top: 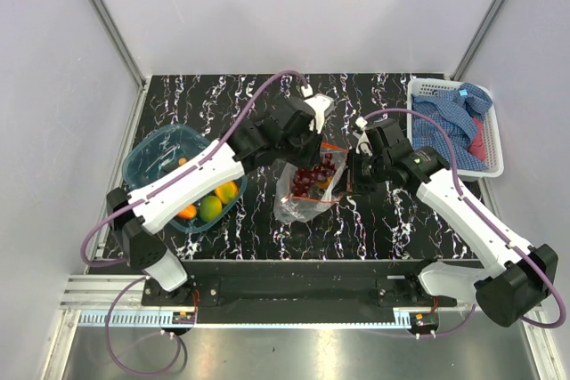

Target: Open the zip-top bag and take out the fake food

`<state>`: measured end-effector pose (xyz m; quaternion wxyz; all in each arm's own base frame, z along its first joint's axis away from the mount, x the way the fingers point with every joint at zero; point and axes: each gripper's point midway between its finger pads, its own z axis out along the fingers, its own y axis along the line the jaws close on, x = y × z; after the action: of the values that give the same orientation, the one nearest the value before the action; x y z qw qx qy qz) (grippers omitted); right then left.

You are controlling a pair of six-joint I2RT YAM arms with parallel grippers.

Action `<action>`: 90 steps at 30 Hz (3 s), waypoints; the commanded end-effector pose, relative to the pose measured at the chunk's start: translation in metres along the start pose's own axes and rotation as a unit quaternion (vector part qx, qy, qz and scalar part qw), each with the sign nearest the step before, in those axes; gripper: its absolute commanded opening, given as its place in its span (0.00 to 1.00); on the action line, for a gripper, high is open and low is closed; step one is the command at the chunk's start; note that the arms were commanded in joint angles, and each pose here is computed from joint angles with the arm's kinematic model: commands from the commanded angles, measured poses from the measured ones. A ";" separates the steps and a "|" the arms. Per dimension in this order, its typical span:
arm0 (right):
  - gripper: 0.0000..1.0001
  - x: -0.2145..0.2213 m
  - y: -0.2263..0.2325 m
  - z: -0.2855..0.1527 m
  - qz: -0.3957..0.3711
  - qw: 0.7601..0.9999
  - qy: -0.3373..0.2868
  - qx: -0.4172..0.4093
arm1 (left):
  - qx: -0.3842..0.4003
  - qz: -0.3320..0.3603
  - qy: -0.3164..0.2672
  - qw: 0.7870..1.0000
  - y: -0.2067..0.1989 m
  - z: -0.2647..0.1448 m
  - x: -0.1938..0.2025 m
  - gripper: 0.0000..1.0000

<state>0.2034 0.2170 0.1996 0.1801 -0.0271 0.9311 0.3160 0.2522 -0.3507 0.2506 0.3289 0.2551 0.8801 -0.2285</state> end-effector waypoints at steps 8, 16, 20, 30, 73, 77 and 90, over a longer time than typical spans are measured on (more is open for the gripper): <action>0.00 0.000 -0.008 -0.001 0.008 1.000 -0.010 0.021 | 0.054 0.028 -0.155 0.986 -0.029 -0.097 -0.086 0.10; 0.00 0.002 -0.008 0.003 0.010 1.000 -0.001 0.021 | 0.046 0.009 -0.268 0.962 -0.030 -0.170 -0.142 0.16; 0.00 0.000 -0.007 0.003 0.009 1.000 -0.003 0.019 | -0.040 -0.013 -0.329 0.944 0.008 -0.208 -0.156 0.21; 0.00 -0.003 -0.002 0.001 0.001 1.000 -0.004 0.009 | -0.356 -0.146 -0.345 0.856 0.189 -0.246 -0.110 0.34; 0.00 -0.008 0.004 -0.013 -0.009 1.000 -0.020 0.010 | 0.058 -0.097 -0.066 0.991 -0.008 -0.011 -0.018 0.28; 0.00 -0.009 0.005 -0.014 -0.009 1.000 -0.020 0.009 | 0.025 -0.085 -0.005 0.996 -0.010 0.022 0.011 0.27; 0.00 0.003 -0.001 -0.014 0.008 1.000 -0.008 0.014 | -0.139 -0.114 0.067 0.981 0.040 0.109 0.050 0.30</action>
<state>0.2012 0.2105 0.1986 0.1745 -0.0158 0.9383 0.2983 0.2685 -0.3660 0.1206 0.2287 0.1536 0.9502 -0.1454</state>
